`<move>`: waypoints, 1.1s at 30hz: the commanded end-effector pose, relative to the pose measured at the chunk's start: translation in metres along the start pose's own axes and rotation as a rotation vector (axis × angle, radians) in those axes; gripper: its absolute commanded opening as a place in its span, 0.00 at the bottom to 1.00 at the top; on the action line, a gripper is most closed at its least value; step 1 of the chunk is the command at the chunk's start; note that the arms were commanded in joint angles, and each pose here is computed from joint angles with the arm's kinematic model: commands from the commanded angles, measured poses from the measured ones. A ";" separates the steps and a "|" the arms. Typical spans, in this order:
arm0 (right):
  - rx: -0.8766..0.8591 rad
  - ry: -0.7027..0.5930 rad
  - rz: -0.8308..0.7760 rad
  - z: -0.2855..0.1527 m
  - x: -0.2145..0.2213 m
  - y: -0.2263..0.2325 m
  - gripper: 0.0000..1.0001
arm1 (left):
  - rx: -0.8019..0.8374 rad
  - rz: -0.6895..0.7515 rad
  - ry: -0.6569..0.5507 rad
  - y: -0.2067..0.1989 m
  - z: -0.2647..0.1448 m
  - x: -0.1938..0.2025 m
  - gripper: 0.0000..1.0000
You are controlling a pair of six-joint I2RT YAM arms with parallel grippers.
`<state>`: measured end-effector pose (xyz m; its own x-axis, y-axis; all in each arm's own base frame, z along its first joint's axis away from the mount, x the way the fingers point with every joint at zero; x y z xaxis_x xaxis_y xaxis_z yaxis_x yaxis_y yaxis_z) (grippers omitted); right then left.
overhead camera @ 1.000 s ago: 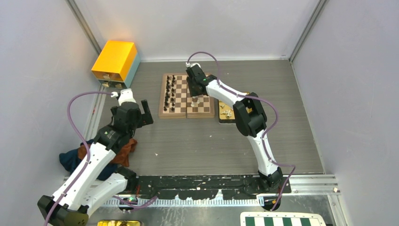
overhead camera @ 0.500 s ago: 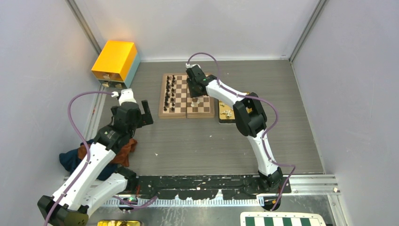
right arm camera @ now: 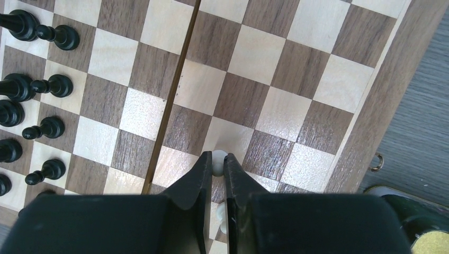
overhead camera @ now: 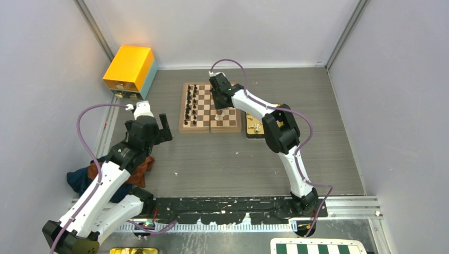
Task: Set up the chess pieces on the board
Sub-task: Pick up the chess piece from the chessboard, then place the chess piece on the chessboard.
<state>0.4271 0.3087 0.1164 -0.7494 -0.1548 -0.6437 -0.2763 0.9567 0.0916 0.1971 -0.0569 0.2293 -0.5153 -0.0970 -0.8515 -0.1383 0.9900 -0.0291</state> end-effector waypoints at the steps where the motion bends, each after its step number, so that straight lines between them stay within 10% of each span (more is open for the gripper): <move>1: 0.018 -0.074 -0.016 -0.013 -0.026 -0.001 0.02 | -0.004 -0.024 -0.067 -0.001 -0.002 -0.012 0.97; 33: 0.051 -0.197 0.114 0.024 -0.100 -0.053 0.01 | 0.005 -0.013 -0.057 -0.008 0.005 -0.018 0.97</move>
<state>0.5215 0.2676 0.1196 -0.7110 -0.0413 -0.7020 -0.1381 0.9870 0.0818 0.2039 -0.0592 0.2218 -0.5437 -0.0788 -0.8356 -0.1425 0.9898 -0.0006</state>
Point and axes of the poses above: each gripper's point midway between its finger pads, its own z axis out along the fingers, its own y axis along the line the jaws close on, x = y × z, the point moved 7 cm from there along -z, back along the fingers, and after that the axes turned 4 degrees about z, right-handed, at the moved point
